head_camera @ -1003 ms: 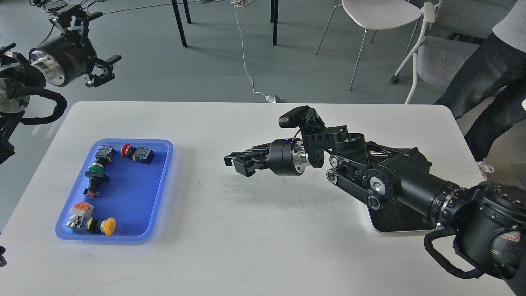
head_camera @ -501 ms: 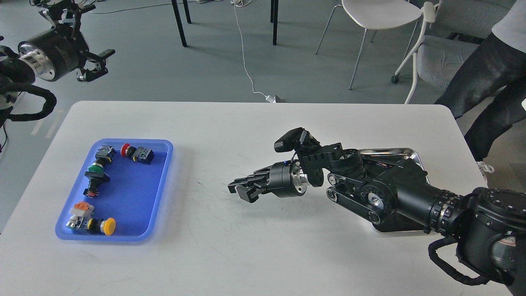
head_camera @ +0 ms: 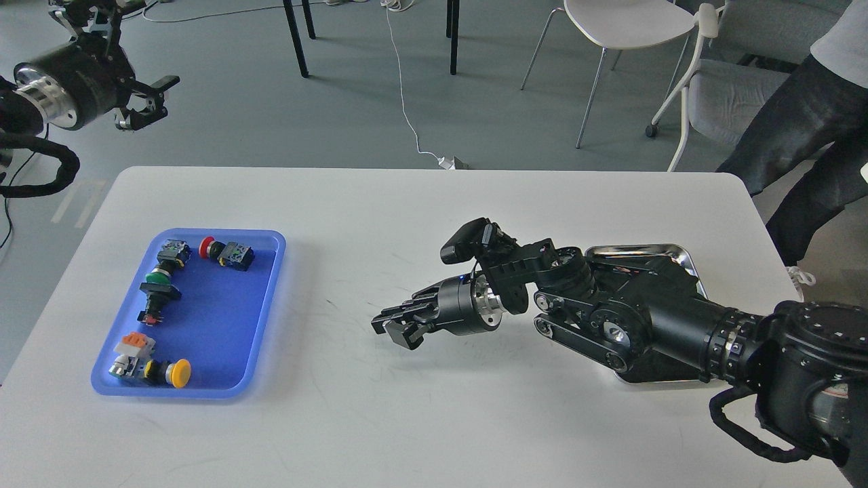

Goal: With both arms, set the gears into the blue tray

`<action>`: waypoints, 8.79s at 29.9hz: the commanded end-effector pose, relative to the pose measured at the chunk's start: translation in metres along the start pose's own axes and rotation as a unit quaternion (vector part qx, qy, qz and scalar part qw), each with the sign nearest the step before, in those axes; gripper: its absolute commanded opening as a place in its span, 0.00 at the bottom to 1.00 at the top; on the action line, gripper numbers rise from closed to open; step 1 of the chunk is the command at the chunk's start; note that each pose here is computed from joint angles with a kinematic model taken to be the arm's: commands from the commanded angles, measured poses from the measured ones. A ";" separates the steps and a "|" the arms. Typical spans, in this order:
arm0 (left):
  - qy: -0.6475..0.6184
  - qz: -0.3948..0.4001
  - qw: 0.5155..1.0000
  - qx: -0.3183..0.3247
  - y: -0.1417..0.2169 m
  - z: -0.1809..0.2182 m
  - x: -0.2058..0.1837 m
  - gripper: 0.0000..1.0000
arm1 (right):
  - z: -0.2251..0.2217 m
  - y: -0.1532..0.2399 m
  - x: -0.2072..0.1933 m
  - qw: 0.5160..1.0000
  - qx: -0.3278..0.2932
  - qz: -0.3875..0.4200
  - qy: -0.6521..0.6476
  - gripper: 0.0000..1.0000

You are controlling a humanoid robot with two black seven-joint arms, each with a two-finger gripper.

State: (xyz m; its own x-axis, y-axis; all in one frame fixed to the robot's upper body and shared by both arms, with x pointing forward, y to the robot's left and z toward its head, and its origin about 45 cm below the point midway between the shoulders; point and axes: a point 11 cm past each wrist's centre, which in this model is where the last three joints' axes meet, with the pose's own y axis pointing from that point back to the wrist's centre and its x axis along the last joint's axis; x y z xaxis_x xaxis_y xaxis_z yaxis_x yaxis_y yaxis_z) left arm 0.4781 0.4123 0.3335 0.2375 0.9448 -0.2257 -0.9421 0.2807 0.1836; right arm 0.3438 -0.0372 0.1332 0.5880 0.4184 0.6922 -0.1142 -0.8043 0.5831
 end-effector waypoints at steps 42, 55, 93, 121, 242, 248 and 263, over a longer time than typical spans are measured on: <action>-0.028 -0.003 0.999 0.034 0.002 -0.012 0.000 0.99 | 0.004 0.003 0.008 0.999 -0.001 0.027 -0.019 0.56; -0.153 -0.038 0.983 0.089 0.023 -0.001 -0.002 0.99 | 0.014 0.016 0.027 0.988 0.004 0.124 -0.095 0.67; -0.349 -0.178 0.915 0.098 0.007 -0.021 -0.108 0.99 | 0.144 0.241 0.053 0.729 -0.015 0.545 -0.413 0.94; -0.633 -0.267 0.719 0.107 -0.001 -0.122 -0.169 0.99 | 0.168 0.281 0.008 0.653 -0.067 0.606 -0.450 0.94; -0.796 -0.410 0.434 -0.103 0.039 -0.284 -0.169 0.71 | 0.176 0.300 -0.019 0.656 -0.105 0.598 -0.448 0.94; -0.794 -0.412 0.436 -0.099 0.041 -0.287 -0.168 0.72 | 0.176 0.300 -0.020 0.656 -0.106 0.598 -0.449 0.94; -0.795 -0.417 0.430 -0.102 0.046 -0.302 -0.166 0.60 | 0.176 0.300 -0.021 0.657 -0.107 0.596 -0.449 0.94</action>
State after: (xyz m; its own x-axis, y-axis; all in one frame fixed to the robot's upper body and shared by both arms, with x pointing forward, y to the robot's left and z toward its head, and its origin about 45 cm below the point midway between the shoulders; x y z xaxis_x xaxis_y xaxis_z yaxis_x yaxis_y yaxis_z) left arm 0.3229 0.2180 0.0885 0.2400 -0.5098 0.8262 -0.3298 0.7576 0.5633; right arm 0.4379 -0.3624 0.2188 0.2026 -0.9500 0.2375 -0.9758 -0.2161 -0.0323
